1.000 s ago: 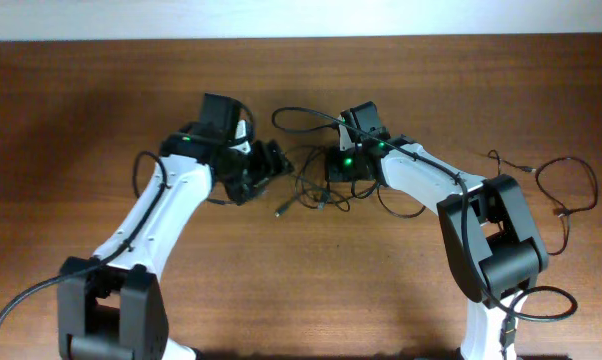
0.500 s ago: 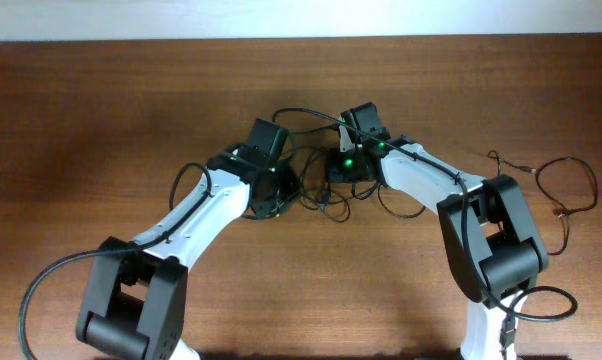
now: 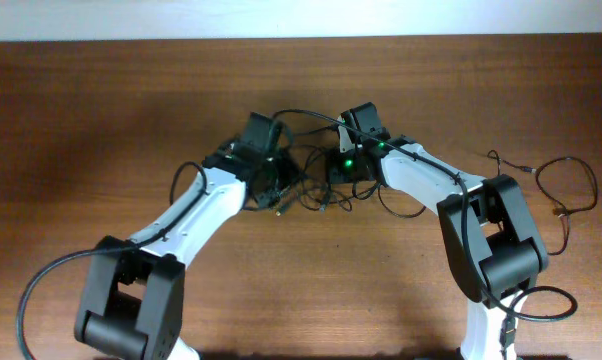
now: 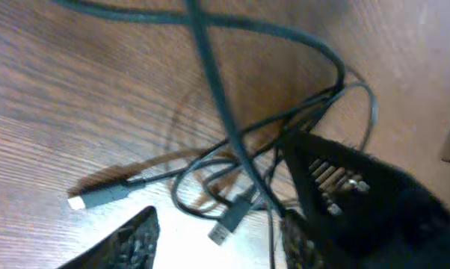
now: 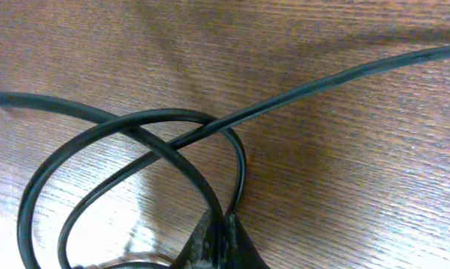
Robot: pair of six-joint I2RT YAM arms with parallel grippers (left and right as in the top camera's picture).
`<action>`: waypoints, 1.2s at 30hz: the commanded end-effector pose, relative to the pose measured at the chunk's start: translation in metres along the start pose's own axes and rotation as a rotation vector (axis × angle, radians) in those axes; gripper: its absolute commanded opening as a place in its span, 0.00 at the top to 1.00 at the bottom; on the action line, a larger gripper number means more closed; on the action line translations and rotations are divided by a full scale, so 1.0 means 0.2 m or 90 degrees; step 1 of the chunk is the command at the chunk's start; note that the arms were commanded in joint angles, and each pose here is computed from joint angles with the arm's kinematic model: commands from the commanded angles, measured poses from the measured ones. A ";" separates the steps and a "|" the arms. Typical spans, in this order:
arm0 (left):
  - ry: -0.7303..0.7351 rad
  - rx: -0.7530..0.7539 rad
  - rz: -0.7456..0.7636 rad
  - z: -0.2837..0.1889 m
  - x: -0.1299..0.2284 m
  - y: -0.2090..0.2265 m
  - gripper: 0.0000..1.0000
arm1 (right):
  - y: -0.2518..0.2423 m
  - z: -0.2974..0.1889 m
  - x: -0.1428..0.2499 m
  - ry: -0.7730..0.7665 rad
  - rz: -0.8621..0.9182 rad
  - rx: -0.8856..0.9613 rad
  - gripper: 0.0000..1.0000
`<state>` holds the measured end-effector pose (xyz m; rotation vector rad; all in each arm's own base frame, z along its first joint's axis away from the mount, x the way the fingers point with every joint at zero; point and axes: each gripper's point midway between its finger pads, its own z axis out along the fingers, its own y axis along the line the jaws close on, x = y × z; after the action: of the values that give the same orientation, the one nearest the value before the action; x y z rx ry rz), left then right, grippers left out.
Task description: Untangle cables
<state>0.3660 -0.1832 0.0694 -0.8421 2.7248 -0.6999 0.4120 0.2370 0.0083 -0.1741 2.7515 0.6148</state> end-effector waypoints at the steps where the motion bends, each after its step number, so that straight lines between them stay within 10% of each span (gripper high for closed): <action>1: 0.057 0.056 -0.058 -0.04 -0.06 0.00 0.45 | -0.01 0.02 0.02 0.004 -0.010 0.006 0.96; 7: 0.147 0.153 -0.107 -0.13 -0.09 -0.03 0.50 | -0.01 0.02 0.02 0.003 -0.010 0.006 0.96; 17: 0.116 0.049 -0.085 0.06 0.06 -0.01 0.51 | -0.01 0.02 0.01 0.003 -0.010 0.006 0.96; 19: 0.119 0.036 -0.077 0.12 0.09 0.00 0.67 | -0.01 0.02 0.02 0.005 -0.010 0.006 0.96; 20: 0.120 0.037 -0.058 0.12 0.09 0.00 1.00 | -0.01 0.02 0.02 0.005 -0.010 0.006 0.96; 22: 0.109 0.073 0.072 0.07 0.03 -0.03 1.00 | -0.01 0.02 0.03 0.009 -0.009 0.008 0.96; 27: 0.045 0.096 0.139 -0.57 -0.29 0.16 1.00 | -0.01 0.02 0.02 0.007 -0.010 0.007 0.96; 32: -0.314 0.134 0.071 -1.53 -0.55 0.33 1.00 | -0.01 0.02 0.02 0.003 -0.010 0.006 0.96; 36: -0.488 -0.015 -0.029 -1.84 -0.48 0.62 0.99 | 0.00 0.02 0.00 -0.003 -0.012 0.004 0.96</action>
<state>0.2871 0.0691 0.3300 -0.8045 2.0840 -0.4930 0.4120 0.2446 0.0114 -0.2031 2.7329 0.6473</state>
